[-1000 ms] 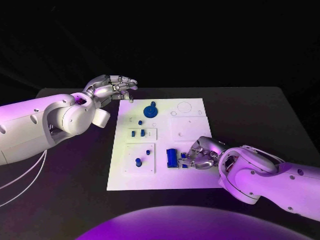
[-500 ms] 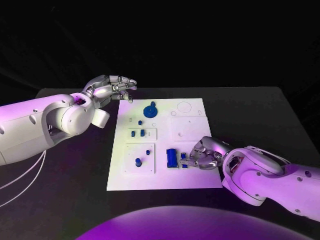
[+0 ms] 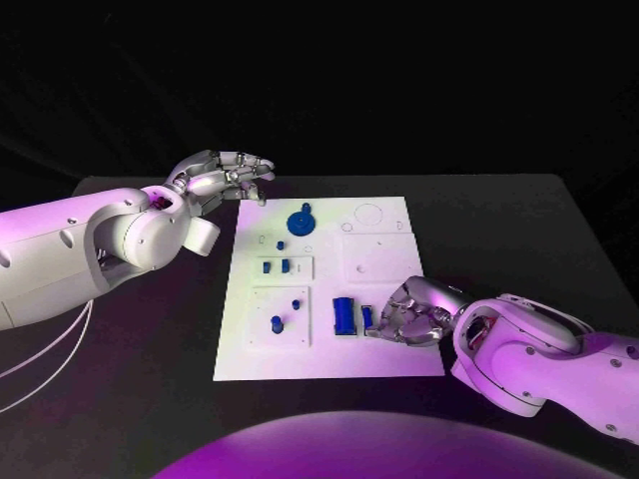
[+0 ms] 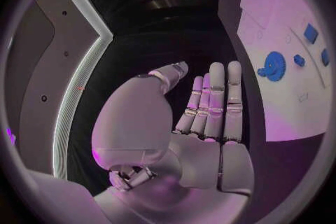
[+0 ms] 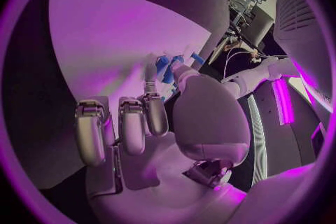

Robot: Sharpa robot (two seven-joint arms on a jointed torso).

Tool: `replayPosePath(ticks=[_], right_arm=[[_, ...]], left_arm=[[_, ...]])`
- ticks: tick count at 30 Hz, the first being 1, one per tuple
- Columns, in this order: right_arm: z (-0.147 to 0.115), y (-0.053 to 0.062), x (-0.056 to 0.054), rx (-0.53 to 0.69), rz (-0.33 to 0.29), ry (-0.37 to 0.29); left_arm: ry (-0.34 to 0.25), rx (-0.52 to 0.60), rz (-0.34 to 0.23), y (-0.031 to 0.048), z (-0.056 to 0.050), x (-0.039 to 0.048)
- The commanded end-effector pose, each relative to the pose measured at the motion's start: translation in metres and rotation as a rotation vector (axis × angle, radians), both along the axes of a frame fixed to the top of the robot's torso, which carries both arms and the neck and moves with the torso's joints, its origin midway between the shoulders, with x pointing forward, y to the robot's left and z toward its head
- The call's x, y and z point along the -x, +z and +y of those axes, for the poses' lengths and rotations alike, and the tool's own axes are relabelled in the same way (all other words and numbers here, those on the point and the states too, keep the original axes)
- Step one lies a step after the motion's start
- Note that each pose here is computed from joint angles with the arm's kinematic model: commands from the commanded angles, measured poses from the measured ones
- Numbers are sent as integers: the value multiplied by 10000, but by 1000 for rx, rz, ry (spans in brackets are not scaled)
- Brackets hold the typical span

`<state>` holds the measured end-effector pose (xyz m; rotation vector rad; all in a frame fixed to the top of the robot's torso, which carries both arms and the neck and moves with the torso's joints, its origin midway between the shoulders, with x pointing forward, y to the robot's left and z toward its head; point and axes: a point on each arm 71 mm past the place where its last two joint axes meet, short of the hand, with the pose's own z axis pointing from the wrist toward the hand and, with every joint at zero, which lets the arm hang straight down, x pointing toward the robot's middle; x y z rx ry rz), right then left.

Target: Assemble the parts on the task board

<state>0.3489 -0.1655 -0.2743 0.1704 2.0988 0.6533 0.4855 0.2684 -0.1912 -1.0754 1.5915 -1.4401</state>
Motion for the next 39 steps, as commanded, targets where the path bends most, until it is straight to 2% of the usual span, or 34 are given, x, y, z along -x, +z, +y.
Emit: replayPosePath(ticks=[1, 14, 24, 29, 33, 36, 39], right_arm=[[26, -13, 15, -1, 12, 39], [-29, -119, -112, 40, 25, 13], [-33, -122, -122, 33, 23, 7], [-69, -75, -119, -7, 0, -17], [-126, 37, -174, -114, -26, -50], [-165, 132, -260, -231, -35, -71], [-220, 211, -411, -349, -49, -96]], left_arm=[[-18, 10, -5, 13, -25, 5], [-18, 9, -3, 14, -14, 11], [-11, 9, -9, 18, -7, 9], [-12, 11, -13, 22, -5, 11], [-15, 19, -22, 29, -6, 10], [-18, 44, -30, 39, -15, 5], [-11, 91, -35, 47, -35, -3]])
